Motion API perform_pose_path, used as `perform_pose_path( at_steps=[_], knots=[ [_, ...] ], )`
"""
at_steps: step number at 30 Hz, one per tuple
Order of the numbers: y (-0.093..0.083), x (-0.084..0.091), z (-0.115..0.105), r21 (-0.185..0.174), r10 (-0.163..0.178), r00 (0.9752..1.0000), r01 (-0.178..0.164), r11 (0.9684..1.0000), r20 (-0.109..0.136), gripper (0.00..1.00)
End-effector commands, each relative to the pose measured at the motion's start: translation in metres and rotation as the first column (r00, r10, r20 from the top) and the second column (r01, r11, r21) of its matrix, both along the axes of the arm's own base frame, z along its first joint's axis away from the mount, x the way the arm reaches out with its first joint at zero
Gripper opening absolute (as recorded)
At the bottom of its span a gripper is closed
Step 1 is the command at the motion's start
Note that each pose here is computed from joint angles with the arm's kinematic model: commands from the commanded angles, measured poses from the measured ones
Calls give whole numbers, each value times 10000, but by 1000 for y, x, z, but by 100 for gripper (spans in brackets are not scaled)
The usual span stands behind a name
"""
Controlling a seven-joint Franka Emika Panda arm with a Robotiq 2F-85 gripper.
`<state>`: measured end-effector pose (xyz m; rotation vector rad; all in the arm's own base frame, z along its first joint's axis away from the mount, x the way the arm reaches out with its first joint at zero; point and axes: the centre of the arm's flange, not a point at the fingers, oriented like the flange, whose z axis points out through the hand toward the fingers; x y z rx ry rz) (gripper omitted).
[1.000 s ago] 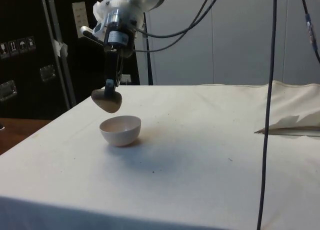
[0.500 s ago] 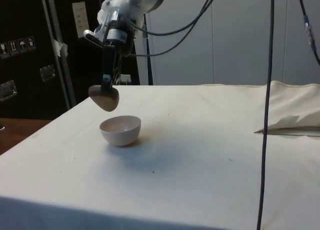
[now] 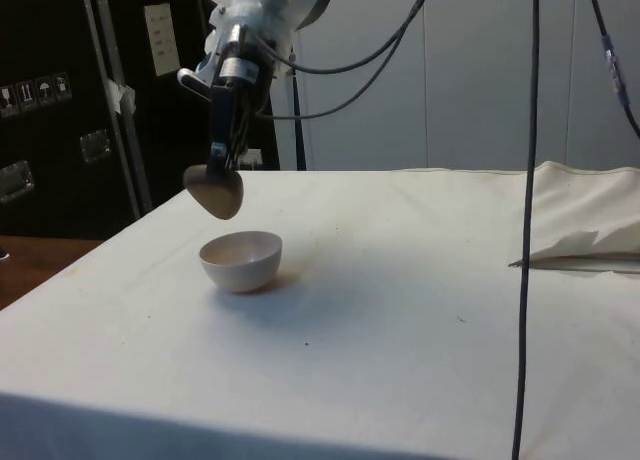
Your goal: Pour the coffee beans from the cup into the bowl.
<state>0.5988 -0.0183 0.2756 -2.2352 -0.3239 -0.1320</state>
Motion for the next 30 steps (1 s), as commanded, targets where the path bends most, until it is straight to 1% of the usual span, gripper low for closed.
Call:
perform_pose_path(
  at_steps=[1, 3, 7, 8, 9, 14, 15, 16, 17, 21, 23, 24, 25, 27, 28, 29, 30],
  knots=[
    [-3, 1, -1, 109, -26, 10000, 27, 9999, -75, 1],
    [-8, 2, -2, 235, -53, 9999, 57, 9997, -160, 1],
    [-14, 3, -4, 437, -111, 9996, 122, 9990, -248, 1],
    [-14, 2, -3, 369, -113, 9997, 121, 9992, -201, 1],
    [-17, 3, -5, 531, -123, 9995, 139, 9985, -290, 1],
    [-26, 5, -8, 771, -177, 9990, 208, 9968, -402, 1],
    [-28, 5, -8, 809, -190, 9989, 225, 9965, -431, 1],
    [-28, 4, -8, 748, -170, 9990, 200, 9970, -408, 1],
    [-31, 5, -9, 891, -203, 9986, 246, 9957, -485, 1],
    [-38, 6, -11, 1076, -245, 9980, 306, 9937, -577, 1],
    [-43, 7, -13, 1205, -267, 9976, 344, 9921, -644, 1],
    [-41, 6, -12, 1118, -273, 9979, 337, 9932, -585, 1],
    [-44, 7, -13, 1249, -275, 9974, 357, 9915, -667, 1],
    [-47, 7, -14, 1349, -304, 9969, 400, 9901, -724, 1],
    [-50, 8, -14, 1433, -312, 9966, 419, 9888, -762, 1],
    [-50, 8, -14, 1433, -312, 9966, 419, 9888, -762, 1],
    [-51, 8, -15, 1491, -314, 9965, 427, 9879, -776, 1]
  ],
)
